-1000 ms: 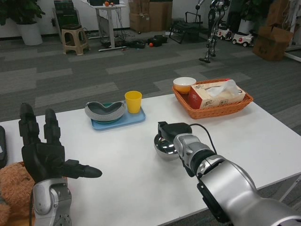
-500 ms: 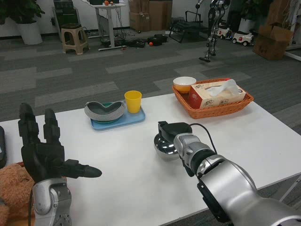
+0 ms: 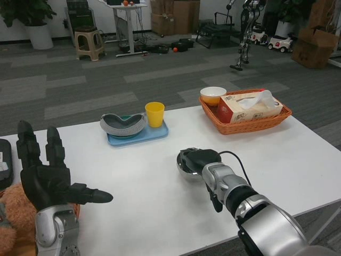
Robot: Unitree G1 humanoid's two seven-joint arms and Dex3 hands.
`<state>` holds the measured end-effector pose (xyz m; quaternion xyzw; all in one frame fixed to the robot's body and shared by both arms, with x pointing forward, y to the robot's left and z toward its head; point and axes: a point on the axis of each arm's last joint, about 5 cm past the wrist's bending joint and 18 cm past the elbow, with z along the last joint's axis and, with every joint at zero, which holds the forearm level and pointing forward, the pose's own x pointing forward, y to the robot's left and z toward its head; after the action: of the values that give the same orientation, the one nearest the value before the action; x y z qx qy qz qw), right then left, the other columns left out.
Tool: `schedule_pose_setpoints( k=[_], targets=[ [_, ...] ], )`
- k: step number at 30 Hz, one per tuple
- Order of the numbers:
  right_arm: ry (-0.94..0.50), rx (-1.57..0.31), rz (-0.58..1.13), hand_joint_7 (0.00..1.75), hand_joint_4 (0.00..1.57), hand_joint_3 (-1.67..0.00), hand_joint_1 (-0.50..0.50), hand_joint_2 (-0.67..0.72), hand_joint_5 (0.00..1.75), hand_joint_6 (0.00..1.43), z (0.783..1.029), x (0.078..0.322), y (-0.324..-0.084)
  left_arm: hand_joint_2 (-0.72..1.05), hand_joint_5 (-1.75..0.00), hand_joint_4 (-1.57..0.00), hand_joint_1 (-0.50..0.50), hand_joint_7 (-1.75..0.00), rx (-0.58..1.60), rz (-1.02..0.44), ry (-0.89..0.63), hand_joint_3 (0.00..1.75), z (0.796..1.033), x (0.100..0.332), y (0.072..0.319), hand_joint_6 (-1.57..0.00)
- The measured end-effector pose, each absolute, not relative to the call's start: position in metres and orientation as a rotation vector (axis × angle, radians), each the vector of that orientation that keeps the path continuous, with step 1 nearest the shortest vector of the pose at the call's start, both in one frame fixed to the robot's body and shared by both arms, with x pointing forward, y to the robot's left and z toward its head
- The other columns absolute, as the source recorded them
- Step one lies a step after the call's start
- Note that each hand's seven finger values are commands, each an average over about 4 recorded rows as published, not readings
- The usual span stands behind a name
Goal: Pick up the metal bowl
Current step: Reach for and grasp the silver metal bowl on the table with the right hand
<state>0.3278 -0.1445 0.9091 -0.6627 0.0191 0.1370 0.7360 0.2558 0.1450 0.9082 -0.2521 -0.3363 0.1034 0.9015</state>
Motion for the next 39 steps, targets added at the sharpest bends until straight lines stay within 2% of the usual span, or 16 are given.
schedule_pose_setpoints(
  k=[4,7,11,14,18,25,32,35,39],
  targets=[
    [0.013,-1.457,0.303,1.54,1.3,-0.4,-0.02,0.0,1.26,0.39,0.908,0.325,-0.146,-0.72,0.0,0.0,-0.48,0.0,-0.52,0.215,-0.697,0.0,0.908,0.256,0.146,0.0],
    [0.001,-1.463,0.299,1.47,1.36,-0.4,0.03,-0.03,1.16,0.48,0.907,0.322,-0.149,-0.72,0.0,0.0,-0.48,0.0,-0.52,0.216,-0.698,0.0,0.908,0.256,0.146,0.0],
    [-0.031,-1.472,0.283,1.36,1.43,-0.48,0.08,-0.07,1.07,0.6,0.909,0.32,-0.153,-0.72,0.0,0.0,-0.48,0.0,-0.52,0.218,-0.7,0.0,0.909,0.256,0.147,0.0],
    [-0.058,-1.484,0.276,1.33,1.45,-0.48,0.08,-0.1,1.07,0.66,0.909,0.316,-0.156,-0.72,0.0,0.0,-0.48,0.0,-0.52,0.22,-0.702,0.0,0.909,0.256,0.147,0.0],
    [-0.075,-1.489,0.265,1.33,1.46,-0.56,0.08,-0.1,0.97,0.71,0.908,0.309,-0.161,-0.72,0.0,0.0,-0.48,0.0,-0.52,0.221,-0.703,0.02,0.909,0.256,0.147,0.0],
    [-0.061,-1.493,0.244,1.26,1.46,-0.56,0.12,-0.1,0.97,0.81,0.906,0.298,-0.171,-0.72,0.0,0.0,-0.48,0.0,-0.52,0.22,-0.703,0.0,0.909,0.256,0.147,0.0],
    [-0.065,-1.492,0.227,1.26,1.46,-0.56,0.12,-0.1,0.97,0.8,0.907,0.29,-0.178,-0.72,0.0,0.0,-0.48,0.0,-0.519,0.22,-0.703,0.0,0.909,0.256,0.147,0.0],
    [-0.062,-1.485,0.22,1.26,1.46,-0.56,0.1,-0.1,0.97,0.72,0.907,0.287,-0.18,-0.72,0.0,0.0,-0.48,0.0,-0.519,0.219,-0.702,0.0,0.909,0.256,0.147,0.0],
    [-0.07,-1.459,0.197,1.34,1.43,-0.63,0.08,-0.16,1.07,0.59,0.91,0.286,-0.182,-0.72,0.0,0.0,-0.48,0.0,-0.519,0.218,-0.701,0.0,0.909,0.256,0.147,0.0]
  ],
)
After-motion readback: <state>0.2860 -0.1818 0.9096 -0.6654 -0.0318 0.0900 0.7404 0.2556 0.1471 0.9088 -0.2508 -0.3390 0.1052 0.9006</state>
